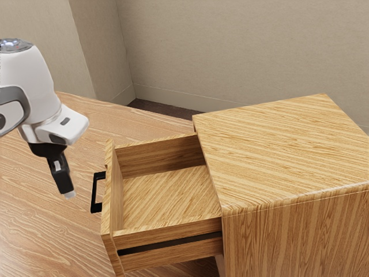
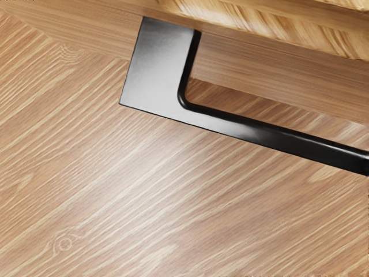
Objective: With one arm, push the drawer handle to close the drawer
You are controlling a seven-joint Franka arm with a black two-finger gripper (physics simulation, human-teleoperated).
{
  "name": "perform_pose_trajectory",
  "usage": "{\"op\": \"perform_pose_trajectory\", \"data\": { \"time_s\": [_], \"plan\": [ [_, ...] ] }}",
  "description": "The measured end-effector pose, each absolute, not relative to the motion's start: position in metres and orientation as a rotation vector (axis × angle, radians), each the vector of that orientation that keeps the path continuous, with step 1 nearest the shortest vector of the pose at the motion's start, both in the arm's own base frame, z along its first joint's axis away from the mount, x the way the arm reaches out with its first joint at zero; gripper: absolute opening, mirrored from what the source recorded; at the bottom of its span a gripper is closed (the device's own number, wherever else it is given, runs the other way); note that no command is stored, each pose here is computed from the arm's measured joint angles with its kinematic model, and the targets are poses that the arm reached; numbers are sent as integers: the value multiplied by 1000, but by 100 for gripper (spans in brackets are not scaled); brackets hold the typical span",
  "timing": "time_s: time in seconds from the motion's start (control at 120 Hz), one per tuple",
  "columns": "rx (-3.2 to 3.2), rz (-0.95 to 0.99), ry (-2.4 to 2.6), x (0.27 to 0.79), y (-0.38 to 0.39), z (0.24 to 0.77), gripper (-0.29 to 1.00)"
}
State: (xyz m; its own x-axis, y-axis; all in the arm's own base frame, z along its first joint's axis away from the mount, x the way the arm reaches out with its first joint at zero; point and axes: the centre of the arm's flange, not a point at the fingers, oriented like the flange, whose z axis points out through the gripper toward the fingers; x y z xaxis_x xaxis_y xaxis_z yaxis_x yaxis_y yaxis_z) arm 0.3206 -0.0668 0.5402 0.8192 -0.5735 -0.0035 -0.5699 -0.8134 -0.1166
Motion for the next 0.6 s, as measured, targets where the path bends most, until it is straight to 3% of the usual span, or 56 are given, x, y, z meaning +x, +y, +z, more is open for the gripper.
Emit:
{"op": "perform_pose_trajectory", "data": {
  "time_s": [0.108,0.275,0.375,0.6],
  "plan": [
    [-2858,-35,1021,318,-73,532,66],
    [-2801,-24,1152,311,-83,523,29],
    [-2775,-28,1220,310,-92,522,14],
    [-2740,-25,1312,314,-101,521,0]
  ]
}}
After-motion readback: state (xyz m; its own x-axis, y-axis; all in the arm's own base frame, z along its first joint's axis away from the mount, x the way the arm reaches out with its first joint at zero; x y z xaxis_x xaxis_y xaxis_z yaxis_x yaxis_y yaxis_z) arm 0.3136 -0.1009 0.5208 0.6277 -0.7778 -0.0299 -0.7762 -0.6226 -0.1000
